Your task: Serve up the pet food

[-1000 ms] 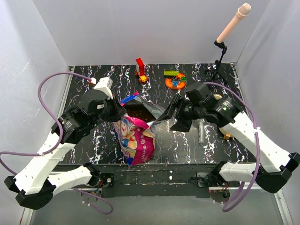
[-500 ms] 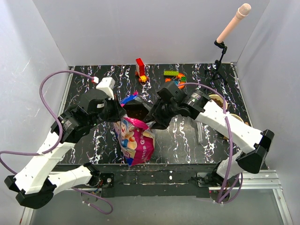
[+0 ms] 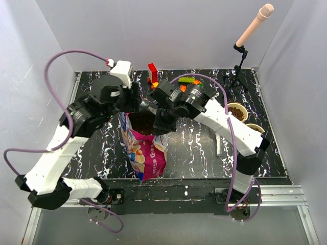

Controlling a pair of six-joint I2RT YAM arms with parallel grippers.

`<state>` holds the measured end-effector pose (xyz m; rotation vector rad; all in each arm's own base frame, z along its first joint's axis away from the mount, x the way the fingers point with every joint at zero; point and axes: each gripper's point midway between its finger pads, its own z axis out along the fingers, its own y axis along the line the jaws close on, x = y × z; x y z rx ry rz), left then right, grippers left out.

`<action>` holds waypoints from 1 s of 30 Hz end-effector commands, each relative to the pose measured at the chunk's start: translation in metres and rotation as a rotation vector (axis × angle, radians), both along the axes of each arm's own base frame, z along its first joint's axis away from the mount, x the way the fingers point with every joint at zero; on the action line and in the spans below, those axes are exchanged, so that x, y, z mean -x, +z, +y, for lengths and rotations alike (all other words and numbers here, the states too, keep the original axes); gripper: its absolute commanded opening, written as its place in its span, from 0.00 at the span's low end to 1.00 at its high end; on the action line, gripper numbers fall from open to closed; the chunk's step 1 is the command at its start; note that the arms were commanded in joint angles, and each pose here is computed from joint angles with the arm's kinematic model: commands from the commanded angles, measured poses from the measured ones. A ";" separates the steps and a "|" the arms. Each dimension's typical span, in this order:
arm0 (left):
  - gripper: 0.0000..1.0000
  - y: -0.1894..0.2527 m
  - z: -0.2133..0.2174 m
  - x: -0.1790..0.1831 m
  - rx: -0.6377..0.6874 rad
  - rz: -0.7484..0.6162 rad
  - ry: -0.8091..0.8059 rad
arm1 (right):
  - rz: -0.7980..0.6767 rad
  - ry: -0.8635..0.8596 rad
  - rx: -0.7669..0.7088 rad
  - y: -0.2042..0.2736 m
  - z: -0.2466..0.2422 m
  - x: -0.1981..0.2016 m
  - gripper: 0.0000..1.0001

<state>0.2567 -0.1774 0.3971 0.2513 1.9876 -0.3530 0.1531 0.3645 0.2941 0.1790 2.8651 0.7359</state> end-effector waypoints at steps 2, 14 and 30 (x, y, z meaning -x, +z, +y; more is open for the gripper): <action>0.53 -0.030 0.014 -0.014 -0.145 0.026 0.074 | -0.150 0.094 -0.054 0.036 -0.010 0.000 0.01; 0.44 -0.071 -0.003 -0.049 -0.292 0.095 0.107 | -0.238 0.197 -0.124 0.051 -0.009 0.003 0.01; 0.00 -0.020 -0.039 -0.122 -0.134 -0.153 0.237 | -0.563 0.554 -0.343 0.096 0.022 0.055 0.01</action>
